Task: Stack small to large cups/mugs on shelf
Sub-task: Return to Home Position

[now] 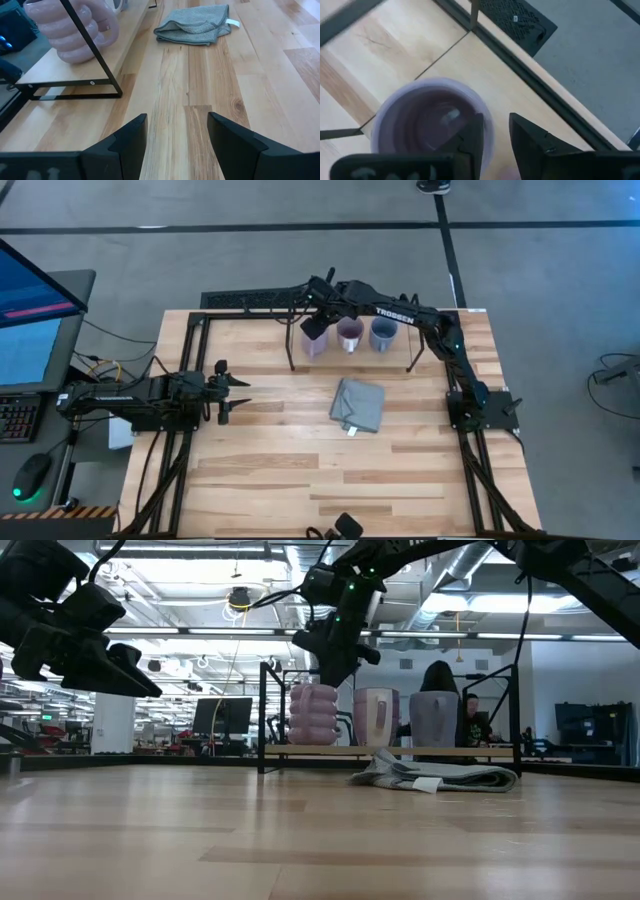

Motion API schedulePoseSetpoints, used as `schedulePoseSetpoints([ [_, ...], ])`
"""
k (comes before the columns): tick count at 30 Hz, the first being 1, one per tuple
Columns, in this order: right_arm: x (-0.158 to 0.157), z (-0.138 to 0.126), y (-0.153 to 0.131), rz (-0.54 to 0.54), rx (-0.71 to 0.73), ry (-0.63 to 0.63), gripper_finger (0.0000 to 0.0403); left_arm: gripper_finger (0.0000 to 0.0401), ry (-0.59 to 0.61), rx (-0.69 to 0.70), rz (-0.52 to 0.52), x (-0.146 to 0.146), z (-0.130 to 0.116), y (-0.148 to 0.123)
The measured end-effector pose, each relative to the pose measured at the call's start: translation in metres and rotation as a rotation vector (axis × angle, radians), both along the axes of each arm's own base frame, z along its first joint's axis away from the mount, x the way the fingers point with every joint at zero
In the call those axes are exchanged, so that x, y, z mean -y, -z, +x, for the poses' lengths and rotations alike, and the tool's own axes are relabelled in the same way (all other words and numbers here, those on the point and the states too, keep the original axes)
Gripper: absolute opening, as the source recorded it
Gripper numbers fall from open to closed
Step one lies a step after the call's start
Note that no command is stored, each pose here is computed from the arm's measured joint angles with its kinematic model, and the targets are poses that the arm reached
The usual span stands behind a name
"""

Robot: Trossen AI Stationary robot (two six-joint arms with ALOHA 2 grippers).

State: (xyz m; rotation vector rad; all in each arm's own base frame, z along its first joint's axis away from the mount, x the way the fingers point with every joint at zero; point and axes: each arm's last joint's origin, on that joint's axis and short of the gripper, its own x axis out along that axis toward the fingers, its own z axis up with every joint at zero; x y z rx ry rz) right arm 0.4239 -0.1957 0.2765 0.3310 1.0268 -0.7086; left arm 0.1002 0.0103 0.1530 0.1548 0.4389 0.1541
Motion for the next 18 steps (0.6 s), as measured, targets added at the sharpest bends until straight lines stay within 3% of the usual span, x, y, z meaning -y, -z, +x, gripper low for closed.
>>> schedulePoseSetpoints([
  [9, -0.013, -0.015, -0.022, 0.008, -0.031, -0.010, 0.0114, 0.0199, -0.022, -0.001, 0.010, -0.001, 0.000, 0.000],
  [18, -0.031, -0.035, -0.070, -0.139, 0.001, -0.063, 0.0114, 0.0199, -0.050, 0.007, 0.022, -0.002, 0.000, -0.001],
])
